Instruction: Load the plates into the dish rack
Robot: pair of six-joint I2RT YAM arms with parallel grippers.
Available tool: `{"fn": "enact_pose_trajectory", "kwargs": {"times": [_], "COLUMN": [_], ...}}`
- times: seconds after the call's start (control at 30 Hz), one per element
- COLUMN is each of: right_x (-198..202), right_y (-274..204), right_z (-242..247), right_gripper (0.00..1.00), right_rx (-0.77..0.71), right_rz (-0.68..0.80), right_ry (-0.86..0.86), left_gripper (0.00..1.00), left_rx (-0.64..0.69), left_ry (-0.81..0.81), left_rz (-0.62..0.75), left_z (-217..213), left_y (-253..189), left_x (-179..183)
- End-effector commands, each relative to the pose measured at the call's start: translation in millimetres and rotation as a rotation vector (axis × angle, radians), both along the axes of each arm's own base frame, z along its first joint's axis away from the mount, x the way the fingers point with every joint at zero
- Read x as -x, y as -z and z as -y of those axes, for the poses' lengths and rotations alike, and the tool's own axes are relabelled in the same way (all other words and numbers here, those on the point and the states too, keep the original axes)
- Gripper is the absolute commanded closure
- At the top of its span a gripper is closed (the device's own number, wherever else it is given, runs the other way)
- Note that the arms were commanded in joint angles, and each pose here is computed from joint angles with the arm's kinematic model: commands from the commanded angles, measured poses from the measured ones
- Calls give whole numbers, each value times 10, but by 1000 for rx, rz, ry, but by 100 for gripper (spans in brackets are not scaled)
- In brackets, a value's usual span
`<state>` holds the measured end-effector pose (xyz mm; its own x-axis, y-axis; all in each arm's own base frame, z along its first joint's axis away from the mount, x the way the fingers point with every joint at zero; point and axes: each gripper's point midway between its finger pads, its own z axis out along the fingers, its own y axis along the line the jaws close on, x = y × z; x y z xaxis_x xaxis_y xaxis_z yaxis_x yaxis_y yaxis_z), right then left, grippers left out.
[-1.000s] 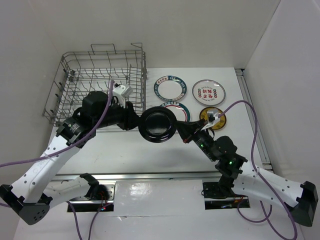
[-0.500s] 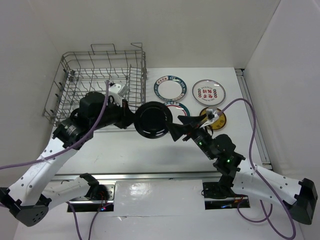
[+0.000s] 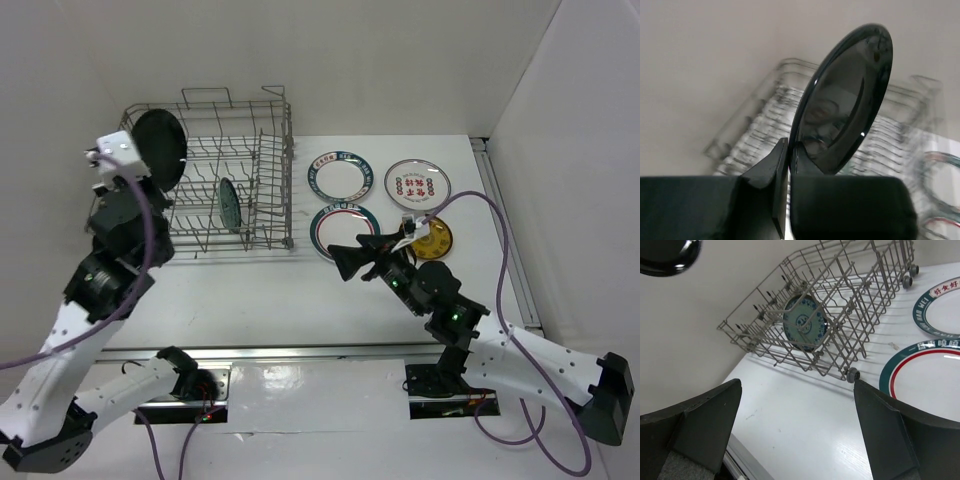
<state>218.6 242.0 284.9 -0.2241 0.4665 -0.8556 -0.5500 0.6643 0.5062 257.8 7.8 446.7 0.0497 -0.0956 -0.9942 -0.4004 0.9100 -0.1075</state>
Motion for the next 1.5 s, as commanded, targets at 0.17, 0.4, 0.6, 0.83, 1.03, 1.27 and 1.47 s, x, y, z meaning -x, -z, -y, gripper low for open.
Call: {"fn": "enact_pose_trajectory", "kwargs": {"times": [0.17, 0.4, 0.6, 0.83, 1.03, 1.27, 1.47], "right_x": [45, 48, 6, -30, -49, -49, -49], "right_y": [-84, 25, 155, 213, 234, 243, 303], "right_z": [-129, -41, 47, 23, 41, 88, 135], "right_gripper": [0, 0, 0, 0, 0, 0, 0], "right_rx": [40, 70, 95, 95, 87, 86, 93], "right_rz": [1, -12, -22, -20, -25, -25, -31], "right_ry": [-60, -41, -10, -21, -12, -3, 6], "left_gripper": [100, 100, 100, 100, 100, 100, 100], "left_rx": [-113, 13, 54, 48, 49, 37, 5], "left_ry": [-337, -230, -184, -145, -134, -173, -185], "left_rz": [-39, -178, -282, -322, -388, -433, -451], "left_z": [-563, -544, -521, -365, -295, -309, -263], "left_y": [103, 597, 1147, 1415, 1695, 1847, 1897], "left_x": [-380, -904, -1035, -1157, -1253, -1255, -1266]}}
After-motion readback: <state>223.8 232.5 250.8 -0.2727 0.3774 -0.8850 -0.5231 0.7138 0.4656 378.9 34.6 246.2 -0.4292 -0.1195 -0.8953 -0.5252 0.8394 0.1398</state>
